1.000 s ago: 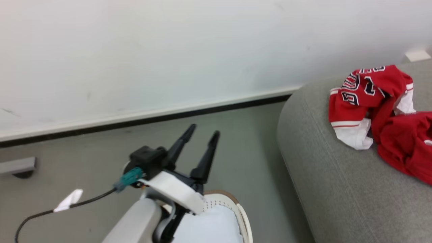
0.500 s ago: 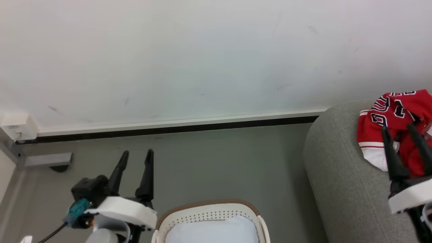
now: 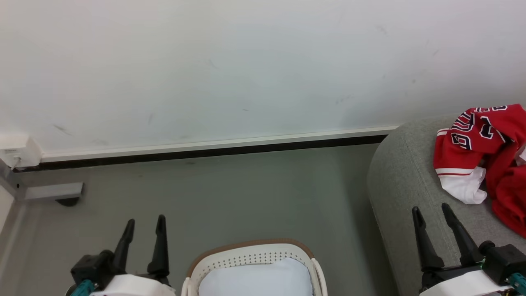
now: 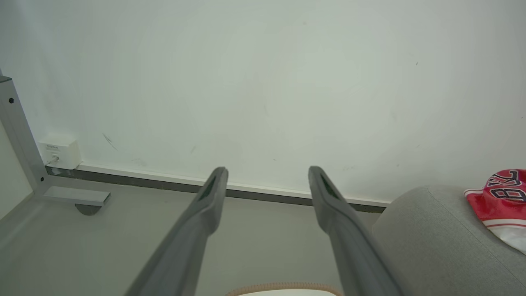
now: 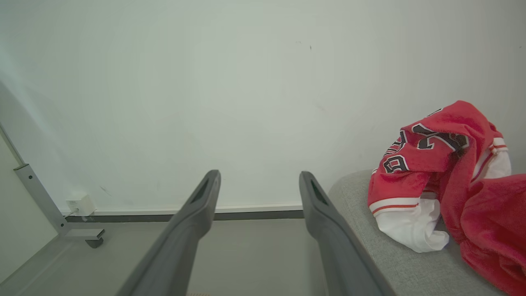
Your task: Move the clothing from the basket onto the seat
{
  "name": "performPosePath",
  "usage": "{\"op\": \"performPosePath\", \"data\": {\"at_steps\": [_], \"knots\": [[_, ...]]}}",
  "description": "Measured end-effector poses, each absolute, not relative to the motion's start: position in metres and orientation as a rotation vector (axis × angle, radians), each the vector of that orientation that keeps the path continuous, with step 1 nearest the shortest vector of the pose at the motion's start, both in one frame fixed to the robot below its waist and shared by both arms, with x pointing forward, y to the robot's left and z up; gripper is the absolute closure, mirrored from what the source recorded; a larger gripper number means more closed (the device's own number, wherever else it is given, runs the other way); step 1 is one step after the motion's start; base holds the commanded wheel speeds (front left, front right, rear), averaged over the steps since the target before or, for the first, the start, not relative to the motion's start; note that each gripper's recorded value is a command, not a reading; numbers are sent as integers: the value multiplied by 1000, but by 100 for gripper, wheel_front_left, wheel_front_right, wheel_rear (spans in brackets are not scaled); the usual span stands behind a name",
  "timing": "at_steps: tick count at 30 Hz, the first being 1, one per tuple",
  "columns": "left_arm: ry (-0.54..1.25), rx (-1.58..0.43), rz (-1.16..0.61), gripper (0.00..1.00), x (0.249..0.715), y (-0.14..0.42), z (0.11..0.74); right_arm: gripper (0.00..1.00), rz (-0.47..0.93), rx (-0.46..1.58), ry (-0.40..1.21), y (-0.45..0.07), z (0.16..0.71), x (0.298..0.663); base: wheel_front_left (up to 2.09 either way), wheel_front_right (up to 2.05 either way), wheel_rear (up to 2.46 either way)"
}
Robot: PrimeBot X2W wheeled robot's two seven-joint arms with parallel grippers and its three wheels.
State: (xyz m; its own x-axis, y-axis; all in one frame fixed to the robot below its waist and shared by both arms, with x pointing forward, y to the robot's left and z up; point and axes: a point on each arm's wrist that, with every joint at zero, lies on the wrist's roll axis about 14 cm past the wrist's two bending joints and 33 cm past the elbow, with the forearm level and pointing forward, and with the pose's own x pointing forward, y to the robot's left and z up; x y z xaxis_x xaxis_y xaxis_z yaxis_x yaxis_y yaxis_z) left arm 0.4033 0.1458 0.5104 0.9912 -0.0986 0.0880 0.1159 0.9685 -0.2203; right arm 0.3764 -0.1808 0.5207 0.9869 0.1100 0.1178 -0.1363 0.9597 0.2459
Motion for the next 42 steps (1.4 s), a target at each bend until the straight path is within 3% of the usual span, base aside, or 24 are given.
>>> {"op": "performPosePath", "data": {"at_steps": [24, 25, 42], "knots": [[-61, -223, -112, 0, 403, 147, 504, 0, 144, 270, -76, -165, 512, 381, 0, 0, 0], [-55, -228, -115, 100, 403, 146, 502, 100, 145, 272, -74, -165, 511, 381, 0, 0, 0], [70, -432, -42, 100, 391, 157, 471, 100, 72, 475, 34, -172, 483, 373, 0, 0, 0]]}}
